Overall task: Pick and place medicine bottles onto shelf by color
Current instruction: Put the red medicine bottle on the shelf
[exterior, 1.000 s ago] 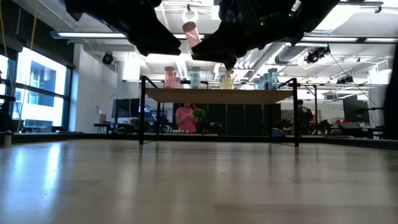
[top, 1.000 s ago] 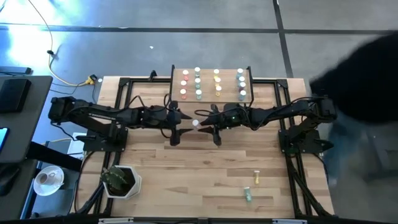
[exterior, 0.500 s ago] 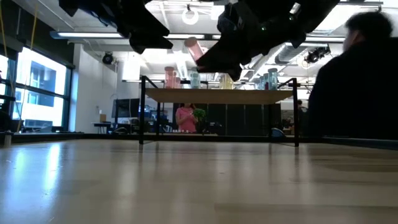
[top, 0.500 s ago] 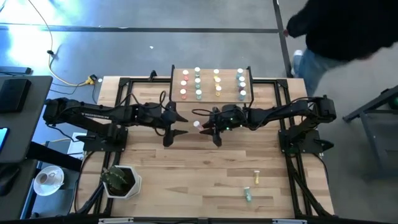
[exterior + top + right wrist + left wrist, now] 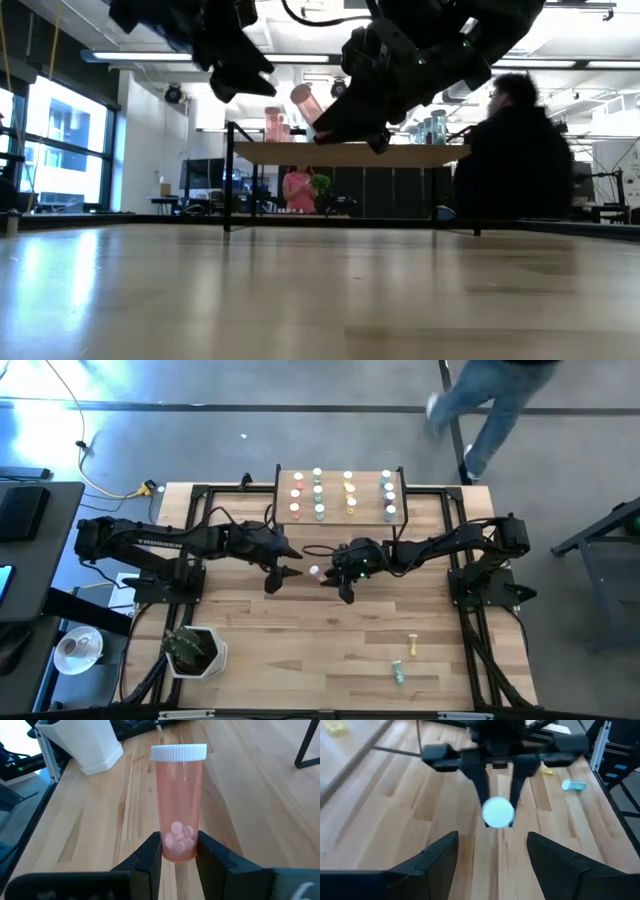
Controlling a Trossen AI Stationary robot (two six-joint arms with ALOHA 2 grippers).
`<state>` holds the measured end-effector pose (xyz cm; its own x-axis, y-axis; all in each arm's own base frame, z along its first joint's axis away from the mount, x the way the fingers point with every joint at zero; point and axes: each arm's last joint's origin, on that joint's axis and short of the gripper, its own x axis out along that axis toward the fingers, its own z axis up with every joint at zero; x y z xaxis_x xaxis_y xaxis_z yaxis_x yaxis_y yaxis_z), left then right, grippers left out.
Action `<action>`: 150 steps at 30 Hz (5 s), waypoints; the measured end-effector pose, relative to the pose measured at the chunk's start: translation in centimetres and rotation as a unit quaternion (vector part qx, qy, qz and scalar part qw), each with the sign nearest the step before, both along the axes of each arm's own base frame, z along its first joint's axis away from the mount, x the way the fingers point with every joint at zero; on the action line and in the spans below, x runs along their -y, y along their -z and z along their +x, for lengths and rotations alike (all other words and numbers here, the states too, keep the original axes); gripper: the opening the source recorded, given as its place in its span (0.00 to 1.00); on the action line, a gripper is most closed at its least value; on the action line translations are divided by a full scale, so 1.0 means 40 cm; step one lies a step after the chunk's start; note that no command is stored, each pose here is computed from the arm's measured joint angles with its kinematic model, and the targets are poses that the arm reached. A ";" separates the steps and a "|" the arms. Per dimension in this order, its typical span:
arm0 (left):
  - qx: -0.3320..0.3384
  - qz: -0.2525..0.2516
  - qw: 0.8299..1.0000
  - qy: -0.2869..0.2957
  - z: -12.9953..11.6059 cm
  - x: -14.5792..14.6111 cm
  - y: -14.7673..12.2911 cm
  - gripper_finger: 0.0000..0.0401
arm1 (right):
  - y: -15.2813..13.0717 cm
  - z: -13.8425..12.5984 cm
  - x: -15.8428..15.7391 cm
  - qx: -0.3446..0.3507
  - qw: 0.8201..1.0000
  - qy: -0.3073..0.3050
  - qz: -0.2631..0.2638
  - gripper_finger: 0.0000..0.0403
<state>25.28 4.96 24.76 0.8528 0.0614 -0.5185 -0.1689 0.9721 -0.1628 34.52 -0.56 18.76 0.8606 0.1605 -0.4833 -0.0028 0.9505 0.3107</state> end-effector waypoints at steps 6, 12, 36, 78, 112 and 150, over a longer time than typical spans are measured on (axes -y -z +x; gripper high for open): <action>-0.036 -0.013 0.999 0.001 0.022 -0.025 -0.046 0.52 | -0.001 0.001 0.000 0.001 1.000 0.000 0.003 0.21; -0.067 -0.002 0.997 0.022 0.048 -0.041 -0.053 0.51 | 0.000 0.000 0.000 -0.001 1.000 0.002 0.005 0.21; -0.092 0.005 0.993 0.072 0.134 -0.027 -0.008 0.58 | 0.002 -0.002 -0.003 -0.005 1.000 -0.022 0.009 0.21; -0.066 0.003 0.992 0.105 0.144 -0.030 -0.010 0.29 | -0.005 0.002 -0.005 0.020 0.998 -0.051 -0.014 0.21; -0.088 0.002 0.991 0.096 0.137 -0.030 -0.002 0.29 | -0.013 0.000 0.004 0.023 0.999 -0.027 -0.026 0.48; -0.034 0.152 0.986 -0.068 -0.055 -0.128 -0.187 0.29 | -0.214 -0.131 0.066 0.086 0.991 0.015 -0.098 0.50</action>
<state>23.07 10.10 32.25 0.7905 0.3332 -0.5138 -0.3010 0.9421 0.1478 29.27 -3.18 27.31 0.9357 0.0511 -0.3491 -0.0106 0.9931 0.1171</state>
